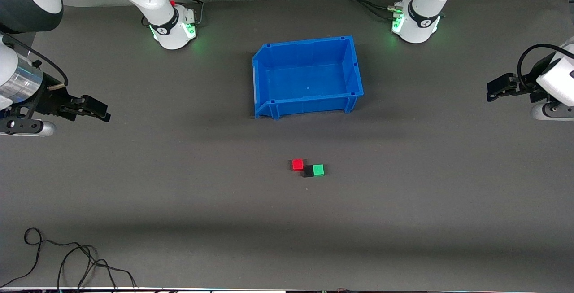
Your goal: Attach green and red cubes to black cube
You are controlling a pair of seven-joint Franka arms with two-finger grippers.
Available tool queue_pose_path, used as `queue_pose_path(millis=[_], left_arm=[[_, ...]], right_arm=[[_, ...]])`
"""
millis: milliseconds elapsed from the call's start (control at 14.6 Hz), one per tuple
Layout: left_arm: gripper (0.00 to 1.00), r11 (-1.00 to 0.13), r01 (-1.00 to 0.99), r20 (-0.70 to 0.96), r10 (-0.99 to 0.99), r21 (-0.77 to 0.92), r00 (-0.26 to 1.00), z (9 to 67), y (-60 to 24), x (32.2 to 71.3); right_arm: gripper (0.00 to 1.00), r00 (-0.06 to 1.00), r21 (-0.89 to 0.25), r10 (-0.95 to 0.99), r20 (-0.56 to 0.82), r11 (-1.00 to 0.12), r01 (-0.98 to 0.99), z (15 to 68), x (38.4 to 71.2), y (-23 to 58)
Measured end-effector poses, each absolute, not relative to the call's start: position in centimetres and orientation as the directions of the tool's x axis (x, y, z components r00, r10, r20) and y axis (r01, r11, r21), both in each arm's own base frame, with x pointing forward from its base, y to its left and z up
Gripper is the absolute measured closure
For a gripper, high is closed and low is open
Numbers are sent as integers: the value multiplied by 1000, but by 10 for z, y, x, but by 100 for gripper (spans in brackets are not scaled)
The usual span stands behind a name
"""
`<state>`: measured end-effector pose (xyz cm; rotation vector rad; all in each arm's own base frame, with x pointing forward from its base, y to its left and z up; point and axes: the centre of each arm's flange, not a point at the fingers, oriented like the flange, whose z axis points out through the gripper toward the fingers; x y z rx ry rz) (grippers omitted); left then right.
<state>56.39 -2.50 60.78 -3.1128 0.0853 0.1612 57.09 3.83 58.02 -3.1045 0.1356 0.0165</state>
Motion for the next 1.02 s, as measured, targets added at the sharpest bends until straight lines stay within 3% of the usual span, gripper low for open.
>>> queue_pose_path(millis=[1024], left_arm=[[0,-999,-46,-90,-45,-11,995,609,-25,565]], right_arm=[[0,997,-34,-79,-13,-996,-80,580,571,43]])
